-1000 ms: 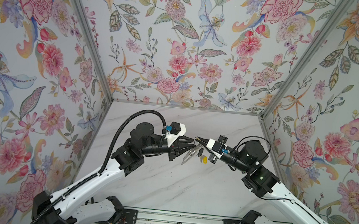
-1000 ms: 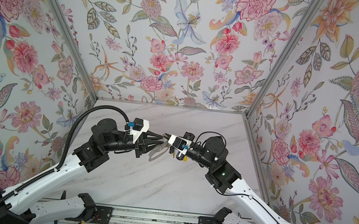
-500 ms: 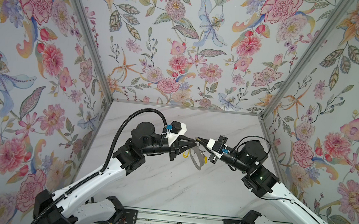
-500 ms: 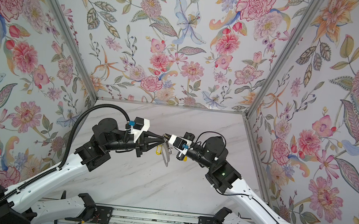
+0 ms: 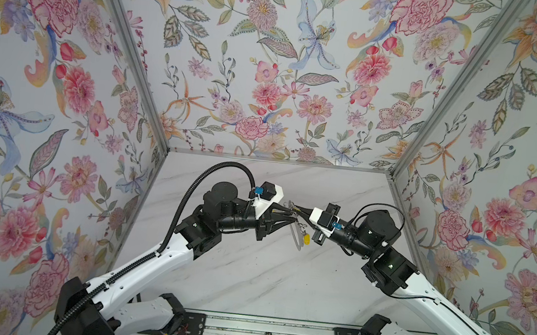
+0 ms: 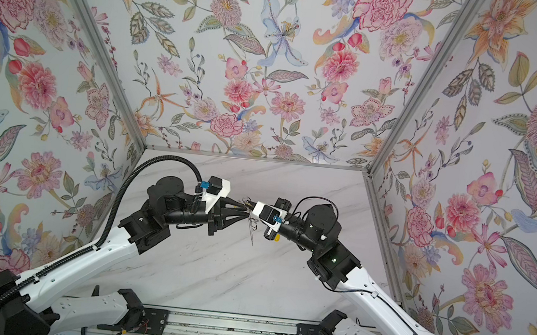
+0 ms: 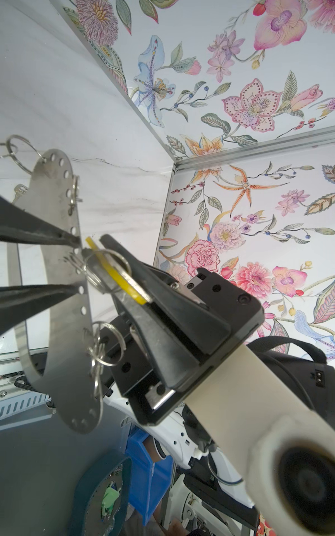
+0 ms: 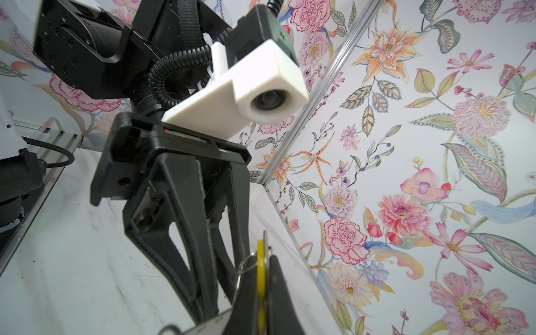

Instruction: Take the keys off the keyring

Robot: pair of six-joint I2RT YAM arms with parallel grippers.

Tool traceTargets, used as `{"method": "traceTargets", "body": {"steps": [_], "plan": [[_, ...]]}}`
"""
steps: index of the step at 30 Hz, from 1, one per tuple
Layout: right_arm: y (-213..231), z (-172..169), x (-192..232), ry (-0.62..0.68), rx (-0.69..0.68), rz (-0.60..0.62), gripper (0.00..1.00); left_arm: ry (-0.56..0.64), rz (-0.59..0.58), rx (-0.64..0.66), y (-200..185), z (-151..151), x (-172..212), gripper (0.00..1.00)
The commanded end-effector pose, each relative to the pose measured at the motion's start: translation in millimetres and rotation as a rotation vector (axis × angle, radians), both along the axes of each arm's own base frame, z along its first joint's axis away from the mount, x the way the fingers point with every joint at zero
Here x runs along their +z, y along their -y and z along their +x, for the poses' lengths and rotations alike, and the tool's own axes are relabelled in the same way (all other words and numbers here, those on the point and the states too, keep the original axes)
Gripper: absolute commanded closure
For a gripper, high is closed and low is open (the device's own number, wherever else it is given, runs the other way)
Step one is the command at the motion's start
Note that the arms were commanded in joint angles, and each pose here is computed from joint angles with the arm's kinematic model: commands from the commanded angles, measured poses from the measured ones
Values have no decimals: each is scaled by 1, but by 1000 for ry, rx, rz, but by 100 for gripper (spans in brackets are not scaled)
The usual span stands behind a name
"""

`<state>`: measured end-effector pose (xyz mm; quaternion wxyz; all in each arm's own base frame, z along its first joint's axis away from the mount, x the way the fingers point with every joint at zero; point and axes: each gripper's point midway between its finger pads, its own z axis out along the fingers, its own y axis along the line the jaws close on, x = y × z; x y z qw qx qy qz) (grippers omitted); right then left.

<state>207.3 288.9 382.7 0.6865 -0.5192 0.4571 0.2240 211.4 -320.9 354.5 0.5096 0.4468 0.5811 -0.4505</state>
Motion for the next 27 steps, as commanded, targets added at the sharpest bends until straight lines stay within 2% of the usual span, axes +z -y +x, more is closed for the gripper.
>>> {"method": "traceTargets", "body": {"steps": [1, 11, 19, 22, 27], "plan": [[2, -6, 12, 18, 22, 41, 100, 24, -28, -2, 0, 1, 13, 74], [2, -4, 8, 10, 15, 28, 100, 56, -52, 15, -5, 1, 23, 69], [1, -4, 6, -2, 20, 22, 100, 67, -59, 23, -6, 4, 26, 70], [1, -4, 4, -6, 20, 18, 100, 93, -76, 13, -7, 0, 32, 74], [0, -1, 1, -12, 15, 9, 100, 122, -97, 1, -11, -7, 37, 90]]}}
